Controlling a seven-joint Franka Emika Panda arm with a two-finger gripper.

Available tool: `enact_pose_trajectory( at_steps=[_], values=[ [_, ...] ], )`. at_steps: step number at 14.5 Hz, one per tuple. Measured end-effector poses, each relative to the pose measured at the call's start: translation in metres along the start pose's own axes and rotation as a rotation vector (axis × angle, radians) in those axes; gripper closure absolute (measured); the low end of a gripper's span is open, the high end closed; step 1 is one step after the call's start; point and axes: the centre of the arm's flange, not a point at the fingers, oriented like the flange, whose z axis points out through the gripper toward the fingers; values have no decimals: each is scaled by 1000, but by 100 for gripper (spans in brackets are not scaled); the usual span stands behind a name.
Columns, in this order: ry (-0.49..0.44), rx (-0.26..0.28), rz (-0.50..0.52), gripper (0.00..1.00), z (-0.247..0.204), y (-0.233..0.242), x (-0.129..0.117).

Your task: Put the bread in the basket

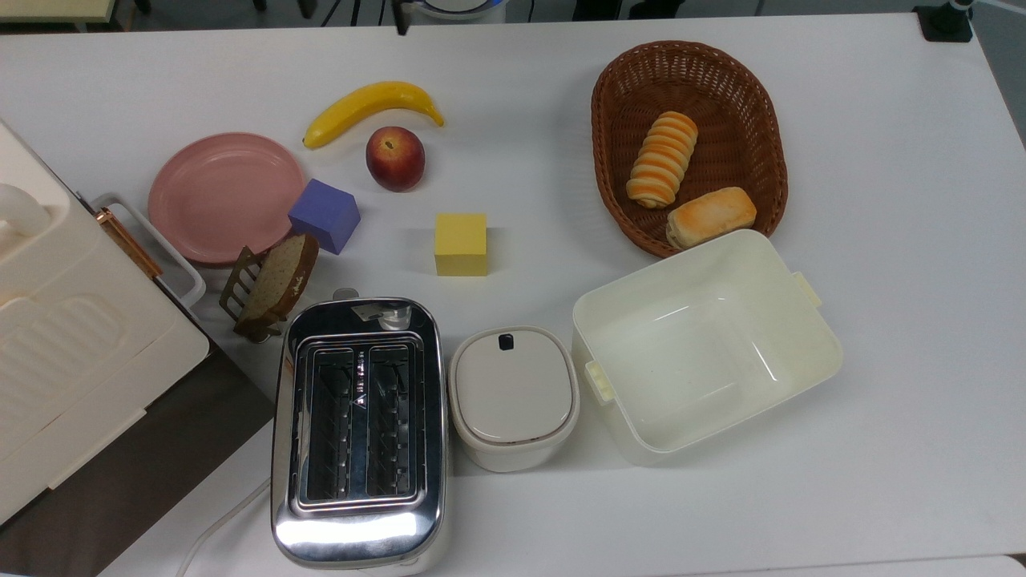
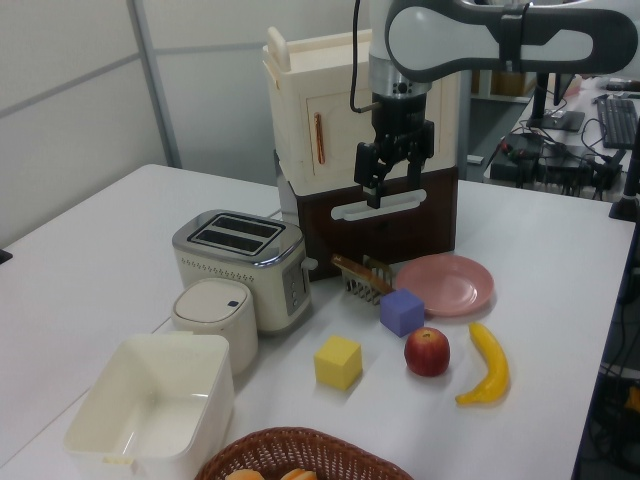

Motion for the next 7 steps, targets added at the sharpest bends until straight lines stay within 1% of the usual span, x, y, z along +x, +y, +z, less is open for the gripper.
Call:
enact_pose_trajectory(
  at_steps=[5,7],
  values=[
    [-23,25,-24,0,8,-18,-1],
    [-29,25,-31,0,10,-22,-1]
  ],
)
